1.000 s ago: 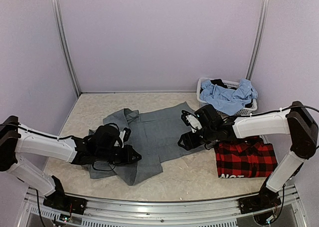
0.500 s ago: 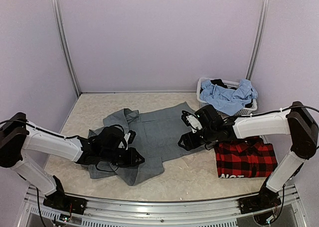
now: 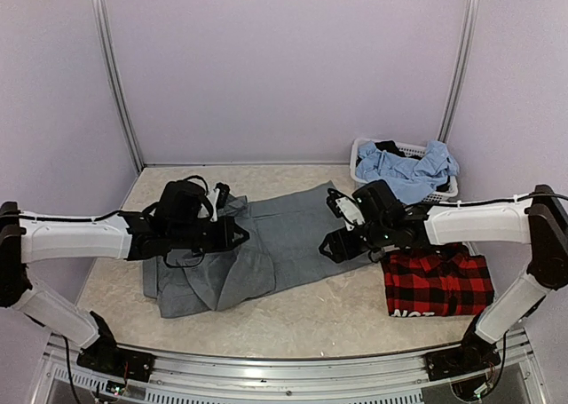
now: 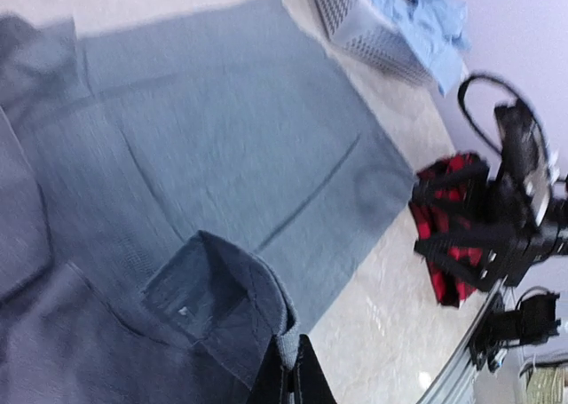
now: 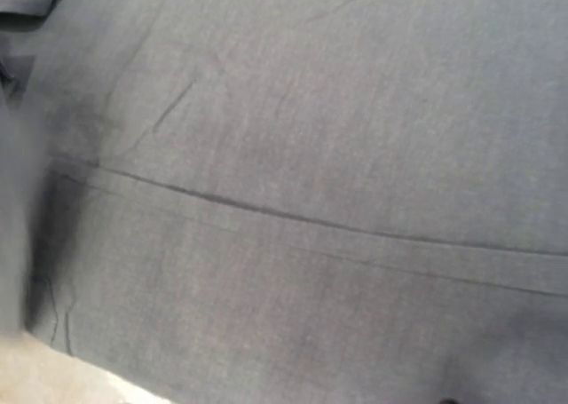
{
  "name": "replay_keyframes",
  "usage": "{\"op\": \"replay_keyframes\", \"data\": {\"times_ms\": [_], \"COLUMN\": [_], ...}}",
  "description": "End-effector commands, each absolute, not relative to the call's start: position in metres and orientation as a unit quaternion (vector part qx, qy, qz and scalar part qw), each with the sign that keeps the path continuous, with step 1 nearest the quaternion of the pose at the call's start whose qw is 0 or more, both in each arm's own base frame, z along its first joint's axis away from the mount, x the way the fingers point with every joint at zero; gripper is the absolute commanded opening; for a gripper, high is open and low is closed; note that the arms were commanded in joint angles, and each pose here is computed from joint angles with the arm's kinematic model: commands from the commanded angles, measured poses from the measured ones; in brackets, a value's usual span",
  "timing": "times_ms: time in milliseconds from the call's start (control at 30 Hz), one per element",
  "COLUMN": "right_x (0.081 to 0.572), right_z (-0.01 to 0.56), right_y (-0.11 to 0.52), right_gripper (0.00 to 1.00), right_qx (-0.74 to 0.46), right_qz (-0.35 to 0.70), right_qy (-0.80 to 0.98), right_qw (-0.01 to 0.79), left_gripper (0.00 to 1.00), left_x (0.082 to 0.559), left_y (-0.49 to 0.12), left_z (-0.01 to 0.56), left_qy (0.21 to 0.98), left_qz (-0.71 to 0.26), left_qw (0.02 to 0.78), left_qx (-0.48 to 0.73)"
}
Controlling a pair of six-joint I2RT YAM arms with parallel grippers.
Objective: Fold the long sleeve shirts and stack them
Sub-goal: Pick up the sleeve from the 1/3-folded shirt, then pass from the left arm to the right
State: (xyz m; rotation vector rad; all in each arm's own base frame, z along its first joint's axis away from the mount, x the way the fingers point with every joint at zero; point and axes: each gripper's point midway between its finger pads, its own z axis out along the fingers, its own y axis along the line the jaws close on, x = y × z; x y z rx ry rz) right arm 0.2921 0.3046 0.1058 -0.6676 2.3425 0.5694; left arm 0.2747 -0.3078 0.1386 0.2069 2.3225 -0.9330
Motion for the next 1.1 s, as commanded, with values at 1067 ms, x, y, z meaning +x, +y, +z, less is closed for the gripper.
{"op": "replay_keyframes", "data": {"times_ms": [1067], "right_x": [0.299], "right_z": [0.124], "right_y": [0.287], "right_gripper": [0.75], "right_qx": [-0.192], "right_qz": [0.202], "right_qy": [0.896], "right_qw": [0.344], "left_gripper": [0.0], "left_x": [0.294], "left_y": [-0.35], "left_z": [0.235], "left_qy": [0.768], "left_qz": [-0.369], "left_qw": [0.483], "left_qx": [0.2]}}
